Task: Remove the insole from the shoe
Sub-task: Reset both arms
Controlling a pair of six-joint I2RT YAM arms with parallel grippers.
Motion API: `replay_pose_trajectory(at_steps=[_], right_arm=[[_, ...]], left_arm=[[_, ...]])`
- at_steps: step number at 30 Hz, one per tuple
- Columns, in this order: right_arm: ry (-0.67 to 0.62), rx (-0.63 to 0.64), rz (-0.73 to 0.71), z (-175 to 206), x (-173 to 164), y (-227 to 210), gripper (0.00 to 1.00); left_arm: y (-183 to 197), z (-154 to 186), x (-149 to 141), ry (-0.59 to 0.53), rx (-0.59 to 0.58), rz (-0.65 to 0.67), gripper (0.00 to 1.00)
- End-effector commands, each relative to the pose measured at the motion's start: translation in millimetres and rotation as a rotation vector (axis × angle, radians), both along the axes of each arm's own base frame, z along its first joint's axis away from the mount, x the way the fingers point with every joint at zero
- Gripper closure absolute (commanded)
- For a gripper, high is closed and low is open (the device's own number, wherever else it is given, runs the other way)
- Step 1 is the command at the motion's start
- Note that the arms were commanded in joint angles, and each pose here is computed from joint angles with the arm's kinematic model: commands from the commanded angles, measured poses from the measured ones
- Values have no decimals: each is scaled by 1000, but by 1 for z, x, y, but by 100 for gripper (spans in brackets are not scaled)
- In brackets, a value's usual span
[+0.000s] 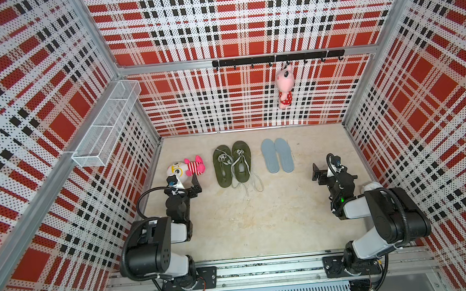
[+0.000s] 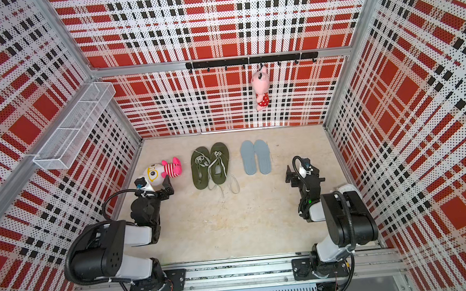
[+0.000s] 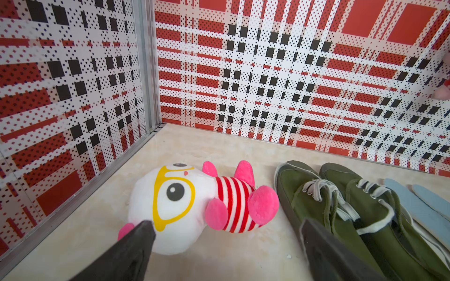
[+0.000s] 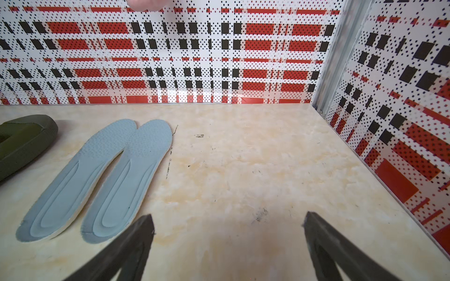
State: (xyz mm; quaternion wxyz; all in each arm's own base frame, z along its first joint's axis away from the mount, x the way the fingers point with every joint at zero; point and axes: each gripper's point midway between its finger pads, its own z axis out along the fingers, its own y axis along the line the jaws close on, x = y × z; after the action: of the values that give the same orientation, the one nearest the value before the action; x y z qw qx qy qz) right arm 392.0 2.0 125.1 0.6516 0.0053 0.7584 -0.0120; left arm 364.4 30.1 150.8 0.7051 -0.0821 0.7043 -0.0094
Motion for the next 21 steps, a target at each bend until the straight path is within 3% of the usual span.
replay_pose_trajectory(at_steps=[1, 10, 16, 21], right_arm=[[-22, -12, -7, 4, 1, -3, 0], [-21, -11, -7, 4, 1, -3, 0], [-21, -11, -7, 4, 1, -3, 0], [-21, -11, -7, 4, 1, -3, 0]], left_arm=[[-5, 17, -4, -105, 31, -19, 2], [-8, 27, -27, -179, 44, -25, 2], [-3, 7, 13, -23, 64, 63, 2], [-3, 7, 11, -27, 67, 68, 2]])
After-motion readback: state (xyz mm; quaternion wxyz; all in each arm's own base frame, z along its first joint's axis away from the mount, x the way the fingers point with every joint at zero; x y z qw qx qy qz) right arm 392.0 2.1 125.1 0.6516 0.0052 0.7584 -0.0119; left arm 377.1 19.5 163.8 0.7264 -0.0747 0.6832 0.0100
